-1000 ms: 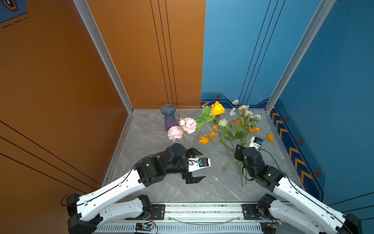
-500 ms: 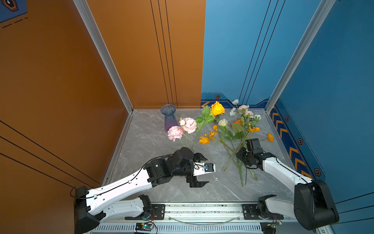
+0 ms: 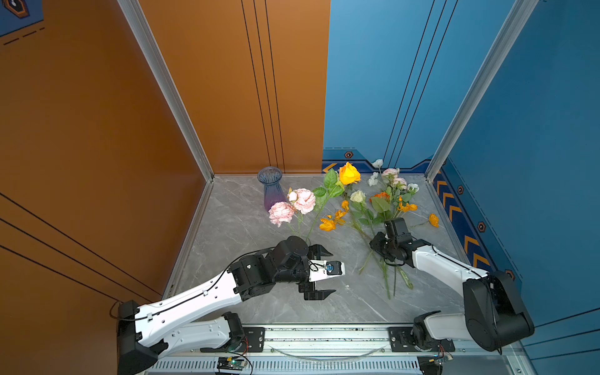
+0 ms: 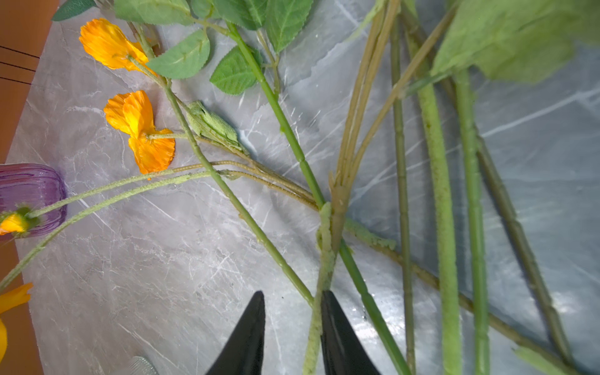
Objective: Arrange the flowers into the vase
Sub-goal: 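Close the right gripper on the orange poppy stems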
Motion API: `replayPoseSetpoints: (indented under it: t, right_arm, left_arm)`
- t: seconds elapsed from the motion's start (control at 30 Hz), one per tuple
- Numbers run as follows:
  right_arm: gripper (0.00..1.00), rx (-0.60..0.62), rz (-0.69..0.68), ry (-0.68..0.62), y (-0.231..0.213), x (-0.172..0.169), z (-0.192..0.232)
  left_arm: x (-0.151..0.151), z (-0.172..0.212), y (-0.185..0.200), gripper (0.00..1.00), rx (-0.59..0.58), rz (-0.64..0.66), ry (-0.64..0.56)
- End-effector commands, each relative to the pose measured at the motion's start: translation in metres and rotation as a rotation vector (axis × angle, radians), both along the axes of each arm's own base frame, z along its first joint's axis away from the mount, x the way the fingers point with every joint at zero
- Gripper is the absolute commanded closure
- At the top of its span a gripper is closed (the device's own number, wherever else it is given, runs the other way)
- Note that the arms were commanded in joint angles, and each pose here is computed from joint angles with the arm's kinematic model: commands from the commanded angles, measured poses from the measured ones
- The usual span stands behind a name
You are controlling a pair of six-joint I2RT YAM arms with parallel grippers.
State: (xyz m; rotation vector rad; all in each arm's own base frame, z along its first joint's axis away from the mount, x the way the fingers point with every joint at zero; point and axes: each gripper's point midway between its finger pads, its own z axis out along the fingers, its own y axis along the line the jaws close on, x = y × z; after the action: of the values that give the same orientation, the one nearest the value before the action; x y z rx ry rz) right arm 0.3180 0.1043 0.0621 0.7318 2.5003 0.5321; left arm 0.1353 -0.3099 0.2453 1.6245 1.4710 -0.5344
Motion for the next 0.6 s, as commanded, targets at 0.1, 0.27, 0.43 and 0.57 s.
replayPoseSetpoints:
  t: [0.1, 0.27, 0.43, 0.57]
  right_arm:
    - [0.69, -0.046, -0.021, 0.029, -0.009, -0.013, -0.007]
    - [0.72, -0.041, -0.013, 0.053, -0.004, -0.008, -0.018]
    - [0.74, -0.045, -0.017, 0.025, -0.001, 0.002, -0.016]
    - [0.78, -0.053, -0.013, 0.033, -0.001, 0.004, -0.018]
  left_arm:
    - [-0.004, 0.001, 0.001, 0.02, -0.015, 0.0, 0.009]
    - [-0.004, 0.001, 0.001, 0.02, -0.015, 0.002, 0.008]
    - [-0.003, 0.0, 0.002, 0.02, -0.011, 0.005, 0.005]
    - [-0.004, 0.002, 0.002, 0.02, -0.016, 0.003, 0.004]
